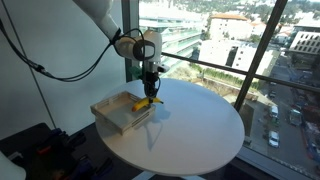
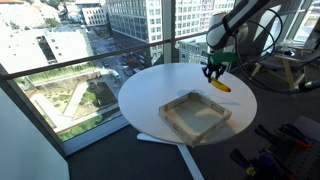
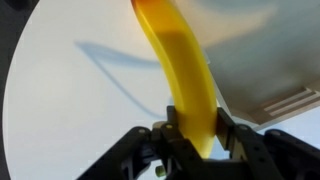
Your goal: Move the banana from the tray to the table
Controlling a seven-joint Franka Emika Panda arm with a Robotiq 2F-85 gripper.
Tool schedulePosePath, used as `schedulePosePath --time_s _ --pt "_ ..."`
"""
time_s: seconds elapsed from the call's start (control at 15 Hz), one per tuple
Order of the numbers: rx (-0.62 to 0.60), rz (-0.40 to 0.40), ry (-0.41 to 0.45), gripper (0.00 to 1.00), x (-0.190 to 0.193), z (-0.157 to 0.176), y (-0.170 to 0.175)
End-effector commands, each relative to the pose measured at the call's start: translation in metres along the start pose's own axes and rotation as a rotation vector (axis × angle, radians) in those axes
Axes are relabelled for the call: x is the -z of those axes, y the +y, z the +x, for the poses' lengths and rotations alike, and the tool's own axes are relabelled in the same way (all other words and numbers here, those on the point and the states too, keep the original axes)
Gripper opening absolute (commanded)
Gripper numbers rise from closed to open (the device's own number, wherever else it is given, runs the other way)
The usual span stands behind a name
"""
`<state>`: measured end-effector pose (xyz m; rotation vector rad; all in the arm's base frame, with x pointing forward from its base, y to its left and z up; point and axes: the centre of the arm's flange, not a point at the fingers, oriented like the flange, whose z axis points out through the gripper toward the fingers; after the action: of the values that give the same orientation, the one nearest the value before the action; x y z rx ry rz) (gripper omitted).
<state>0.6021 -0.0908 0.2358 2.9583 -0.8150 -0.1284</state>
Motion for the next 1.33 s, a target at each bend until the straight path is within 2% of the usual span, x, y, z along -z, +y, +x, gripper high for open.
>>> schedulePosePath --time_s 0.0,0.6,1.07,1.13,1.27 --pt "0.018 -0.001 0.014 0.16 -0.001 0.001 0.019" --pt "-0.035 -0.023 -0.001 0.16 -0.023 0.02 0.047" --pt "-0.055 -0.031 -0.02 0.16 -0.029 0.019 0.049" --pt "-0.054 -0.03 -0.025 0.41 -0.033 0.015 0.05" --pt "-0.054 -0.03 -0.025 0.41 -0.033 0.015 0.05"
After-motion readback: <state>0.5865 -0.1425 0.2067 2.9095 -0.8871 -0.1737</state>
